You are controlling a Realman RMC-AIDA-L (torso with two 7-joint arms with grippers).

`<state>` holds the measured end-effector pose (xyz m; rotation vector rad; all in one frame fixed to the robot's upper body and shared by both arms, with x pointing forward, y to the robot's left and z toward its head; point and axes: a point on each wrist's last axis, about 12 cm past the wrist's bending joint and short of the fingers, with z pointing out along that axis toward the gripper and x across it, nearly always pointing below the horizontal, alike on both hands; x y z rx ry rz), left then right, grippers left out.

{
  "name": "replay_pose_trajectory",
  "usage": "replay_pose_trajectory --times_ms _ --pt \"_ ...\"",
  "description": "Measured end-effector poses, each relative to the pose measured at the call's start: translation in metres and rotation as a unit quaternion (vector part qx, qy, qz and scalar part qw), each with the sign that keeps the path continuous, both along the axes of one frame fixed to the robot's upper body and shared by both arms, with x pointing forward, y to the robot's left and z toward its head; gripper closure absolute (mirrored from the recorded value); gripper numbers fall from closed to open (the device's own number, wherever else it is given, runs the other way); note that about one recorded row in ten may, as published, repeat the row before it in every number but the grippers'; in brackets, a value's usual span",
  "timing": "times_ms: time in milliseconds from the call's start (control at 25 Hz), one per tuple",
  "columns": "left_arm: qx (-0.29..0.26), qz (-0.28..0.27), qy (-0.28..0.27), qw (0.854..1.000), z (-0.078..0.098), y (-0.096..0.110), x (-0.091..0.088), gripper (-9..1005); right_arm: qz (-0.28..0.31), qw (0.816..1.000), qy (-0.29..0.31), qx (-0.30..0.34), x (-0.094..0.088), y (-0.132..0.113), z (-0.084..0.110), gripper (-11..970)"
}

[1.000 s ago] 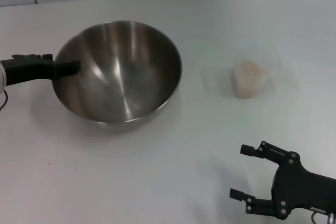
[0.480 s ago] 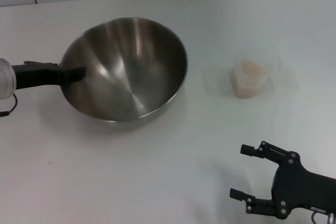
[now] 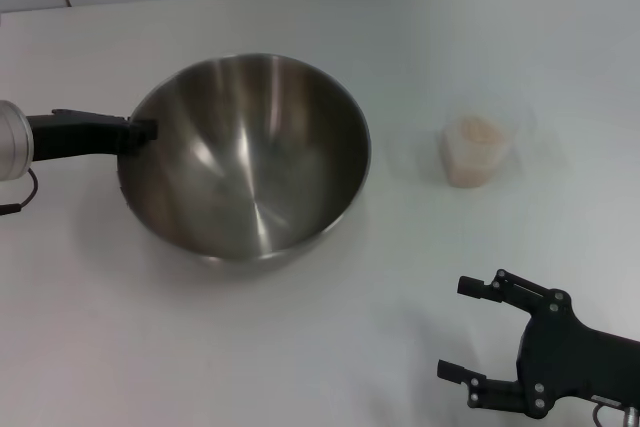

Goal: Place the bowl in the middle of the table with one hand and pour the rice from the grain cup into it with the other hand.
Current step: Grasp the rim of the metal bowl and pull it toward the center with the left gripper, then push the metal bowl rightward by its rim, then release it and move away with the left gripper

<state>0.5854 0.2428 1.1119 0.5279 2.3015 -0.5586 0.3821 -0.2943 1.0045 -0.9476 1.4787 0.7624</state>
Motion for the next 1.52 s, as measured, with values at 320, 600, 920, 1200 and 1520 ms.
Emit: replay_pose_trajectory --times_ms 320,600,920,1200,1520 --pt "-0.02 0.001 0.013 1.0 0.009 0.005 0.006 943 0.0 1.0 -0.002 0.001 0.001 0.0 0.001 120" --pt "-0.052 -0.016 0.01 0.998 0.023 -0.004 0.012 949 0.001 1.0 -0.002 0.001 0.001 0.0 0.001 120" --pt "-0.048 -0.037 -0.014 0.998 0.026 -0.034 0.031 949 0.005 1.0 -0.004 0.001 0.002 0.001 0.001 119" --pt "-0.014 -0.073 -0.044 0.996 0.013 -0.055 0.038 949 0.005 1.0 -0.004 0.0 0.002 0.001 0.001 119" --pt "-0.046 -0.082 -0.104 0.99 0.01 -0.038 0.024 863 0.003 1.0 -0.002 -0.001 0.001 0.0 0.001 119"
